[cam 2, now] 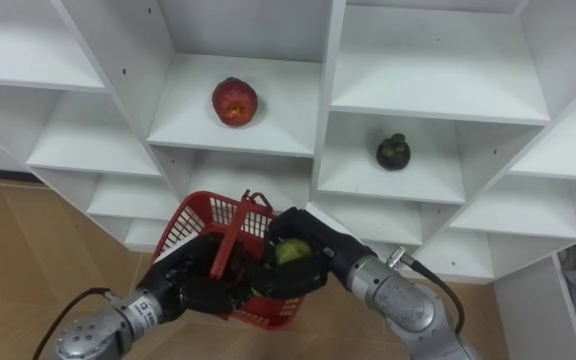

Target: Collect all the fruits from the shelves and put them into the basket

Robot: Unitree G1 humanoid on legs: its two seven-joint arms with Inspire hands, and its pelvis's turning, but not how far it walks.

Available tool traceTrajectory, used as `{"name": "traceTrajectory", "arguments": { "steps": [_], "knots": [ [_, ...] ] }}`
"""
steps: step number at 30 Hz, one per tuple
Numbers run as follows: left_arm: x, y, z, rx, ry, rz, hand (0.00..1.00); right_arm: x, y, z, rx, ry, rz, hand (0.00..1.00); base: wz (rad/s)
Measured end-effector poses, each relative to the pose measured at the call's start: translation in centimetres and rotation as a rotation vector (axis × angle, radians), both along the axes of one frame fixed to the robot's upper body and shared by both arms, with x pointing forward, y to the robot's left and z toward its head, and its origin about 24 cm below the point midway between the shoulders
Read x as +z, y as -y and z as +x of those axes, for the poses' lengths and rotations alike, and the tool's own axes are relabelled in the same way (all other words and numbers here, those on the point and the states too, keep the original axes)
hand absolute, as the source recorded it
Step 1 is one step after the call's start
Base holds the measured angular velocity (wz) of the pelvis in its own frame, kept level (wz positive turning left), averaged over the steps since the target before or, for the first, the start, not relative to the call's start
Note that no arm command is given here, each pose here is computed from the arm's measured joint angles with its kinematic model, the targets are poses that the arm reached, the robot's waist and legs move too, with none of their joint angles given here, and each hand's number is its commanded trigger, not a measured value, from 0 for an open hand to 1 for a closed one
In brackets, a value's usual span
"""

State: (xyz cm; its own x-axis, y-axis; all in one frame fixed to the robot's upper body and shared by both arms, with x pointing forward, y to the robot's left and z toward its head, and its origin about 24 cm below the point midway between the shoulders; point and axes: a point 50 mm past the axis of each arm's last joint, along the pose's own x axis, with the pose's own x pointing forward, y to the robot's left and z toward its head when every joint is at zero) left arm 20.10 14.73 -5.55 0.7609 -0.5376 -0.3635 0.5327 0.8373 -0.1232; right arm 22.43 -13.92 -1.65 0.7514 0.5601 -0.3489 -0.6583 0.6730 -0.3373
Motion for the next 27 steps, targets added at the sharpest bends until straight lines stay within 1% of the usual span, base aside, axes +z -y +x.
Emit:
{"name": "traceTrajectory", "arguments": {
  "steps": [1, 2, 3, 9, 13, 21, 27],
  "knots": [
    [0.05, 0.00, -0.10, 0.000, 0.002, -0.003, 1.00, -0.01, 0.09, -0.01, -0.002, 0.001, -0.005, 1.00, 0.00],
    [0.08, 0.00, -0.25, 0.002, 0.001, -0.009, 1.00, -0.01, 0.16, -0.01, -0.002, 0.002, -0.010, 0.02, 0.00],
    [0.09, 0.00, -0.32, 0.001, 0.001, -0.012, 1.00, -0.02, 0.21, -0.01, -0.002, 0.002, -0.013, 0.00, 0.00],
    [0.37, 0.04, -0.30, -0.010, 0.010, -0.024, 1.00, -0.22, 0.65, -0.21, -0.017, 0.000, -0.029, 0.00, 0.00],
    [0.18, 0.24, -0.64, -0.031, -0.009, -0.018, 1.00, -0.11, 0.93, -0.05, -0.049, 0.016, -0.031, 0.00, 0.00],
    [0.14, 0.26, -0.70, -0.035, -0.015, -0.017, 1.00, -0.13, 0.92, -0.06, -0.058, 0.019, -0.027, 0.00, 0.00],
    [-0.03, 0.29, -0.94, -0.066, -0.033, -0.008, 1.00, -0.02, 0.94, 0.05, -0.072, 0.030, -0.020, 0.00, 0.00]
  ]
}}
